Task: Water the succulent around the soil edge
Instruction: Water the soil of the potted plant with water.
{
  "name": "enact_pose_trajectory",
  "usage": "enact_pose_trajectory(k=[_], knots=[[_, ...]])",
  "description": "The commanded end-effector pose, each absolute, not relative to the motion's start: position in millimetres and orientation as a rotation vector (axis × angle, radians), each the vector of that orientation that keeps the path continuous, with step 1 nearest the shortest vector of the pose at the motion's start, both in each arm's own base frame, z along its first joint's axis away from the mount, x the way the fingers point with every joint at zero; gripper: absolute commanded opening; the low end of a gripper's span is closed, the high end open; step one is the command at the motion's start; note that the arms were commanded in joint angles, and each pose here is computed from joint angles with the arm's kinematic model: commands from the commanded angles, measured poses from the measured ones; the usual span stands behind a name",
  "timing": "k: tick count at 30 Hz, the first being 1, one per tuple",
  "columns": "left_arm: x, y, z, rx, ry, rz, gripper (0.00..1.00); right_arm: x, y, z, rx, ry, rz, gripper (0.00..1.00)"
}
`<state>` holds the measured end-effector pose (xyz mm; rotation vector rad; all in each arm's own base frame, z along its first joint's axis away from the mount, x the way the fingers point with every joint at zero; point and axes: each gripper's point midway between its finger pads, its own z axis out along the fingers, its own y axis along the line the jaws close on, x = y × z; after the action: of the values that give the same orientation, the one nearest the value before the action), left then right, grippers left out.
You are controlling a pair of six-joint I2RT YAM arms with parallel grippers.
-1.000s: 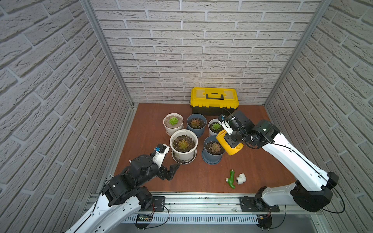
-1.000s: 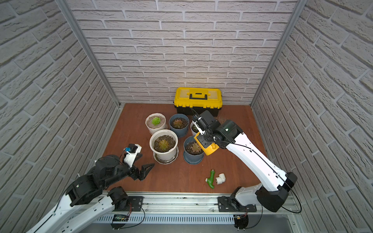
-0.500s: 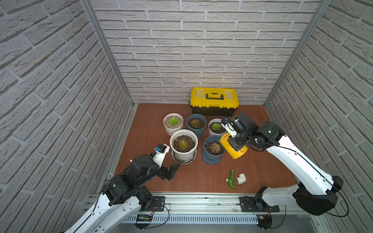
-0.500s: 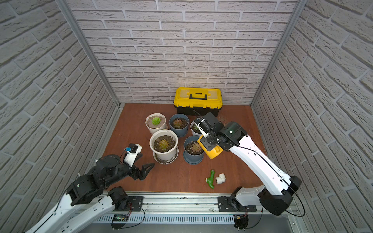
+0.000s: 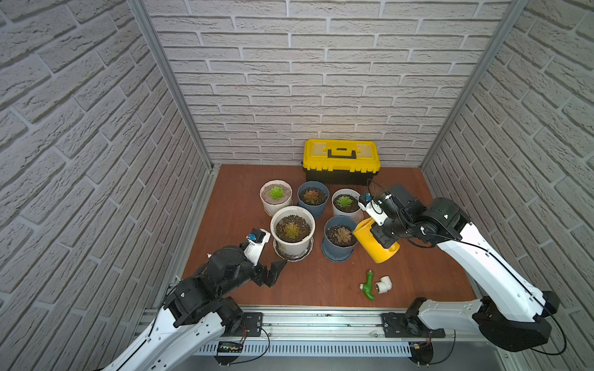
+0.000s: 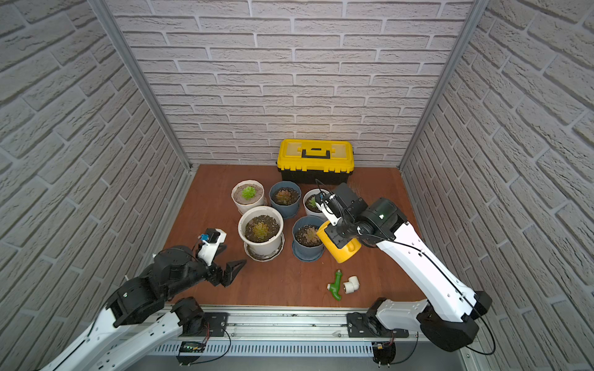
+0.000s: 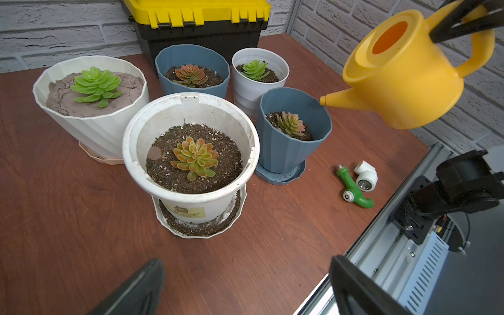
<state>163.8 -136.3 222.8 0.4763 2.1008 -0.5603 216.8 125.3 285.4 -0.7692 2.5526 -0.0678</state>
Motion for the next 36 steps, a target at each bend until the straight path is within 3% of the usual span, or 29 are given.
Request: enact_pose_trajectory(k=[1,17,36], knots=[[167,-136,224,0.463,2.094,-0.555,0.98,207,124,285,-0.757,2.563,-0.017,0.02],[167,-136,222,0.46,2.1,-0.551,0.98,192,146,288,-0.782,2.544,0.186,0.03],[166,-136,225,0.462,2.09,-0.56,0.98,219,183,290,-0.834,2.507,0.225,0.03]])
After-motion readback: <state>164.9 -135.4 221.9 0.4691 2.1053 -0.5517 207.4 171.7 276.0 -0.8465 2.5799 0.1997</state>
